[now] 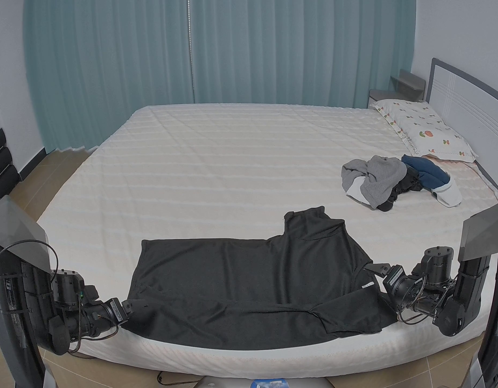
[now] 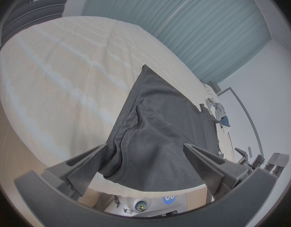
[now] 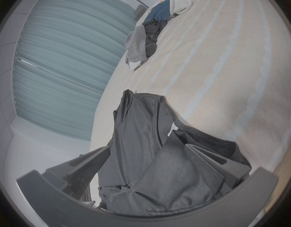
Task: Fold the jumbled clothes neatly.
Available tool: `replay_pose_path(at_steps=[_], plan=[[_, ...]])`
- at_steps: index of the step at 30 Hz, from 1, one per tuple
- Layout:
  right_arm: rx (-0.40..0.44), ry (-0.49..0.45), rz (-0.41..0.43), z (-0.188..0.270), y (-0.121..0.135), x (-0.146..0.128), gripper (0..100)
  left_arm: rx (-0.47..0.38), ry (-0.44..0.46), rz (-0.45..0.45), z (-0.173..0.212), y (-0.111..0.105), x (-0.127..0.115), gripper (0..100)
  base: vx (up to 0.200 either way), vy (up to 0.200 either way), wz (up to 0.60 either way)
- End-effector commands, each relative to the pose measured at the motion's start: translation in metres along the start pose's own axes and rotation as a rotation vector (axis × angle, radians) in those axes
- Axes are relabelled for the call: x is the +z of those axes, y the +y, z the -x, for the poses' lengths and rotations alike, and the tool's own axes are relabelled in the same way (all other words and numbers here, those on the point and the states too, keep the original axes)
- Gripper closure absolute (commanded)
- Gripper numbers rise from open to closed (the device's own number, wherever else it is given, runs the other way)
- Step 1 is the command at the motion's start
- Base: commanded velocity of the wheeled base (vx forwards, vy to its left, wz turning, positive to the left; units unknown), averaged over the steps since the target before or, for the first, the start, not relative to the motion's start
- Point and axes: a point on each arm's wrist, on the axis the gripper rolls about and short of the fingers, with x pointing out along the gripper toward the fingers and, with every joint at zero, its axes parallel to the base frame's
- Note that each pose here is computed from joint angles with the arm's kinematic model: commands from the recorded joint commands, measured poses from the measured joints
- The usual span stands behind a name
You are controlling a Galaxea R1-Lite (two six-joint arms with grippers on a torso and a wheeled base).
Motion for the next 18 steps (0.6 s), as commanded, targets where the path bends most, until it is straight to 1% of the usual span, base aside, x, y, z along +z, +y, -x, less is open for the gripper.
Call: replay_pose_path(at_steps=[1,4,5,11,15,18], plan=[[0.001,0.0,0.001,0.0,0.0,0.0,0,0.015,0.025,0.012,-0.002,0.004,-0.005,0,0.0,0.0,0.0],[0.003,-0.002,0.001,0.001,0.001,0.0,0,0.015,0.025,0.012,-0.002,0.004,-0.005,0,0.0,0.0,0.0],[0.005,-0.003,0.002,0.001,0.001,0.0,0,0.017,0.026,0.013,-0.002,0.004,-0.005,100,0.0,0.0,0.0],[0.002,-0.001,0.0,0.001,0.001,0.0,0,0.028,0.024,0.016,-0.002,0.005,-0.005,100,0.0,0.0,0.0],[0.006,0.0,0.0,0.002,0.001,0.0,0,0.076,0.029,0.015,0.001,0.007,-0.01,100,0.0,0.0,0.0],[0.008,0.006,-0.002,0.003,0.001,0.001,0,0.117,0.049,-0.02,0.005,0.011,-0.016,100,0.0,0.0,0.0]])
